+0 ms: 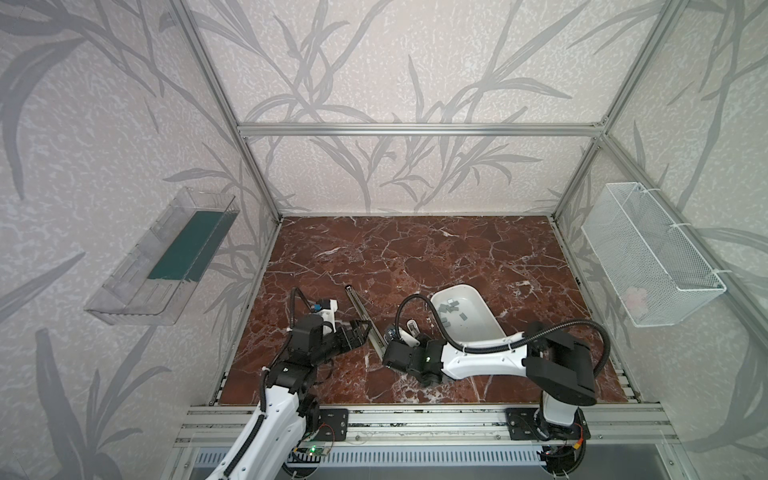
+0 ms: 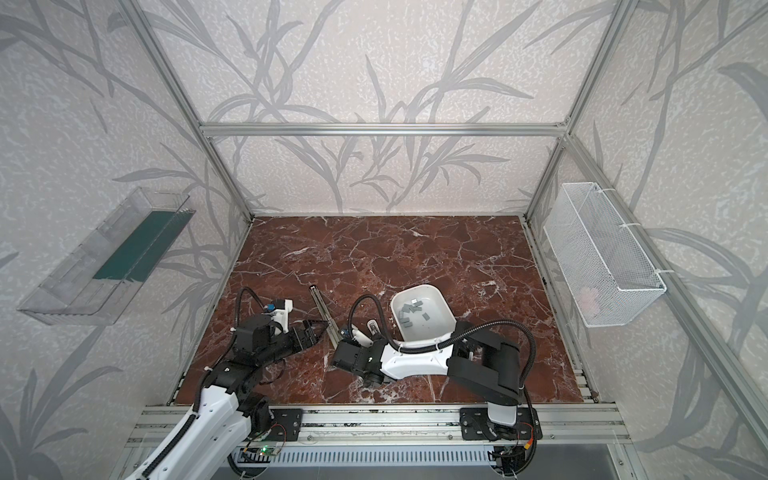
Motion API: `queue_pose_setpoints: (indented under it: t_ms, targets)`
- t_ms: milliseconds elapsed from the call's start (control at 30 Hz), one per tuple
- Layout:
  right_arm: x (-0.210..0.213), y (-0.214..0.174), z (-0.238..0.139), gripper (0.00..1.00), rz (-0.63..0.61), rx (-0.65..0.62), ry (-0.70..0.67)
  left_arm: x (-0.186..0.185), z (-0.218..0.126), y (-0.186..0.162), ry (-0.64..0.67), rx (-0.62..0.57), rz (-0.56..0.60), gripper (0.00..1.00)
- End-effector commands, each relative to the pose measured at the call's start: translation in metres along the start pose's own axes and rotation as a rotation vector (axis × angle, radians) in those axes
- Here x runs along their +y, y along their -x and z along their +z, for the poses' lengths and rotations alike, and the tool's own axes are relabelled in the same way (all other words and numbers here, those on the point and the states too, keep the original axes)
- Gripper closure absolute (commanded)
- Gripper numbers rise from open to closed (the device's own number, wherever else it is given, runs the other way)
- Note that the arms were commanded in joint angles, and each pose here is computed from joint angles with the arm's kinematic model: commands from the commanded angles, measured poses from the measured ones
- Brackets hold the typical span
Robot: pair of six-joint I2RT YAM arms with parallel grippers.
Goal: Load the staples into the stapler
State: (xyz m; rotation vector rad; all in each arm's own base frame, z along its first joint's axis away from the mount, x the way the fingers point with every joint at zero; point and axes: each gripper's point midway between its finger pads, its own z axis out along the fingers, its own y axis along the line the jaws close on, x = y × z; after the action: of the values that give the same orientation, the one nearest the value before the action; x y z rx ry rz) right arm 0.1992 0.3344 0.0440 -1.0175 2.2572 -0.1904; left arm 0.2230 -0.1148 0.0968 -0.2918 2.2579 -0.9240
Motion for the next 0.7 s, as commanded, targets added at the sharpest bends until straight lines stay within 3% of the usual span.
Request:
queue_pose_setpoints:
  t_ms: [0, 167, 333, 500, 667]
  targets:
    - [-0.009, 0.010, -0.010, 0.86, 0.080, -0.033, 0.053, -0.002, -0.001, 0.003, -0.003, -0.014, 0.008, 0.01]
    - [-0.021, 0.011, -0.014, 0.86, 0.196, -0.075, 0.117, -0.002, -0.001, 0.003, -0.002, -0.013, 0.007, 0.01]
    - [-0.033, 0.011, -0.014, 0.86, 0.301, -0.126, 0.086, -0.003, -0.001, 0.004, -0.004, -0.016, 0.009, 0.01]
    - [-0.034, 0.014, -0.015, 0.90, 0.533, -0.098, 0.087, -0.002, -0.001, 0.004, -0.003, -0.013, 0.008, 0.01]
    - [-0.037, 0.007, -0.015, 0.93, 0.648, -0.053, 0.056, -0.004, -0.001, 0.007, -0.005, -0.025, 0.012, 0.01]
